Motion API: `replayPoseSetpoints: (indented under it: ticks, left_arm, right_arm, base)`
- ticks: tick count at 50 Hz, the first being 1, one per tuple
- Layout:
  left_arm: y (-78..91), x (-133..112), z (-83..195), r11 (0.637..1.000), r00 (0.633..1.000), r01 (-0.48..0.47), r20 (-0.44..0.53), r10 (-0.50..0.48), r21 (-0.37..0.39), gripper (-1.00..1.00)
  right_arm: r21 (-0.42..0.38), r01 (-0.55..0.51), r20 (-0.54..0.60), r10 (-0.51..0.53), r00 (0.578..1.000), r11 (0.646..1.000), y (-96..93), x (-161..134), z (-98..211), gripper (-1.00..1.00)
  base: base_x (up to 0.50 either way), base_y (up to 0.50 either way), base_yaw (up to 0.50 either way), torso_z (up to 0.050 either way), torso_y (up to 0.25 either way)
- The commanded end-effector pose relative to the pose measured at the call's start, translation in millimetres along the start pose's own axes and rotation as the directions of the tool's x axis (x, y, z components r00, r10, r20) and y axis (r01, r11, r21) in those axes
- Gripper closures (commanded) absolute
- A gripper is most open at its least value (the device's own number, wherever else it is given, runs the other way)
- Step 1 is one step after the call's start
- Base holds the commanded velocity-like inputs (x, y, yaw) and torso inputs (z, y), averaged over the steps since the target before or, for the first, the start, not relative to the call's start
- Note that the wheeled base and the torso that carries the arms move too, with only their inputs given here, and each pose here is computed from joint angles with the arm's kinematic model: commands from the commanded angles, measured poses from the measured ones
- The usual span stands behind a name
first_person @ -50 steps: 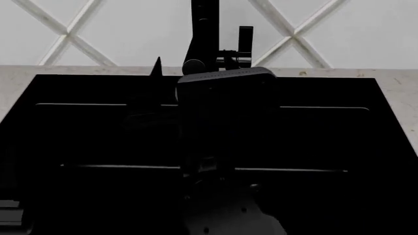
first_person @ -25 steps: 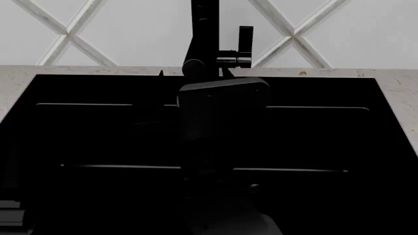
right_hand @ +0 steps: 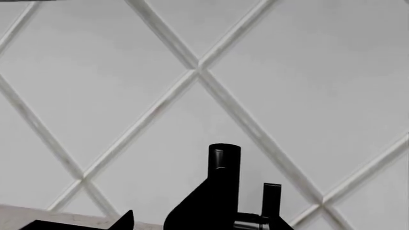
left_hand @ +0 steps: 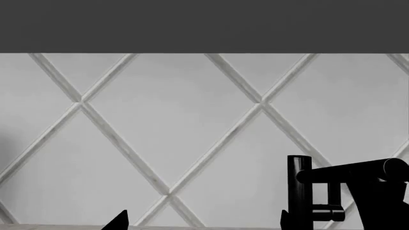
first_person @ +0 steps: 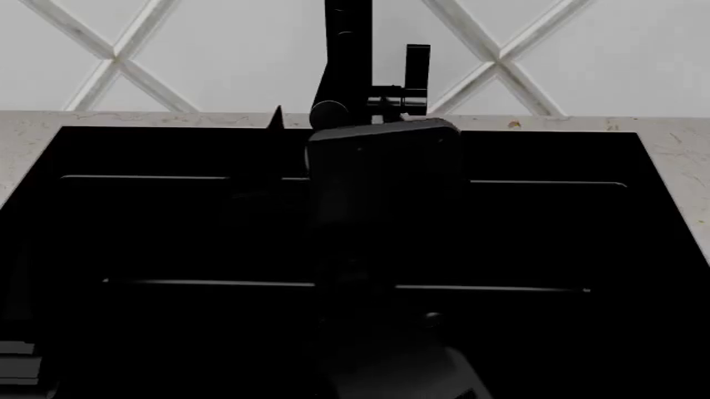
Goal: Turn the sink spout to the right.
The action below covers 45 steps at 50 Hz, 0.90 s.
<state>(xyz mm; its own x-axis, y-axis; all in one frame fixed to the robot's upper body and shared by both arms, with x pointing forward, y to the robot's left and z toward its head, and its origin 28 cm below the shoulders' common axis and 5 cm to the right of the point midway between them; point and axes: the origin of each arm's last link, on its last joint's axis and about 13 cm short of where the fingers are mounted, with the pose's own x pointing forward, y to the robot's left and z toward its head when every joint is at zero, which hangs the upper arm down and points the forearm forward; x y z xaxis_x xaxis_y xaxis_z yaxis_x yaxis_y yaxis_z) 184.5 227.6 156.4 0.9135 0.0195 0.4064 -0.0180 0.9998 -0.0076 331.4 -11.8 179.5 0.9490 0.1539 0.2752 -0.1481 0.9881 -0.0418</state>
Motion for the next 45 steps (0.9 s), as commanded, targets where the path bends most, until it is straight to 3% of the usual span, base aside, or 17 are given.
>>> replayPoseSetpoints:
  ticks: [1,45]
  left_arm:
    - [-0.1,-0.1,0.3,1.0,1.0,0.001,0.001,-0.001,0.001,-1.0]
    - [-0.9,-0.2,-1.5,1.0,1.0,0.017,-0.009,-0.017,-0.001,-1.0]
  right_arm:
    - [-0.01,0.004,0.014,-0.004,1.0,1.0,-2.3,6.8,4.6,-1.0]
    - [-0.04,0.101,0.049,-0.099,0.994,0.994,-23.1,-2.2,10.0,-1.0]
  base:
    - [0.0,0.0,0.0,0.0,0.0]
    - [0.0,0.0,0.0,0.0,0.0]
